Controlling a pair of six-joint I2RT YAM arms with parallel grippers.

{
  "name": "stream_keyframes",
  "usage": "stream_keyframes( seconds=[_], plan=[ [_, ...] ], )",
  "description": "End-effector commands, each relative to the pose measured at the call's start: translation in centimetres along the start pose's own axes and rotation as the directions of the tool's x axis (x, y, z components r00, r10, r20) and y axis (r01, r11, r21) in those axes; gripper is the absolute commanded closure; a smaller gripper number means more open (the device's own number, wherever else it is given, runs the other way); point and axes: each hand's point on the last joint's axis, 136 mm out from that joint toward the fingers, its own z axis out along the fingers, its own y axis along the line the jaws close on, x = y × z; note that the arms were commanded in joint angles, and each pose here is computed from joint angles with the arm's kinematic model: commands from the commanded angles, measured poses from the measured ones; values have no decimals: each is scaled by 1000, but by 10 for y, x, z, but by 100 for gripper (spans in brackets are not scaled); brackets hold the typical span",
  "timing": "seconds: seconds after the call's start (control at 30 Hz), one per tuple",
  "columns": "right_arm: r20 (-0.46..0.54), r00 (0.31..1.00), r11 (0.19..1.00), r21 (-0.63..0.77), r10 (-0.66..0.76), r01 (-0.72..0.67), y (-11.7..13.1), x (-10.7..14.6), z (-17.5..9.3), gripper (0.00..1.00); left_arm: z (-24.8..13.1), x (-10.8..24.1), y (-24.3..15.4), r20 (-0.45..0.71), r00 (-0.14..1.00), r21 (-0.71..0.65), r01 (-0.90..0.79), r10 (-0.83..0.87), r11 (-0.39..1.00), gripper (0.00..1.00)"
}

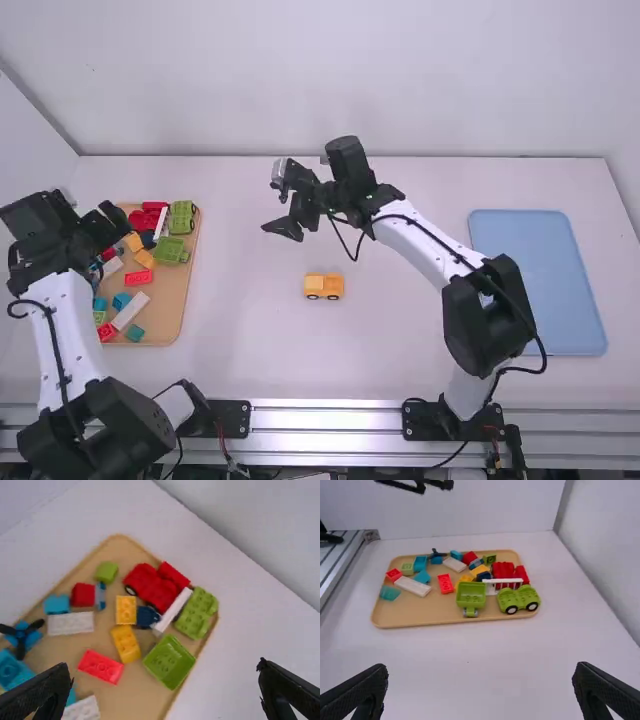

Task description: Assemble lego blocks to make yellow taxi

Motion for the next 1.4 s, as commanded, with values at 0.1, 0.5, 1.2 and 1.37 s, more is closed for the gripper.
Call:
stream_keyframes(
  seconds=[0.1, 0.5, 1.2, 1.37],
  plan=[
    [45, 996, 996, -52, -71, 73, 9, -32, 13, 1, -29, -49, 17, 154, 988, -146, 57, -34, 988, 1],
    [28, 994, 991, -79, -103, 105, 15, -26, 13, 1, 9, -54, 68, 58, 987, -268, 158, -148, 950, 1],
    [14, 997, 996, -41, -79, 80, -1, -19, 1, 2, 144, -8, 10, -470, 883, -261, -148, 8, 954, 10],
    [-1, 998, 998, -40, -57, 57, -3, -14, -2, 1, 170, 21, 30, -543, 840, -292, -162, -24, 943, 34]
  ],
)
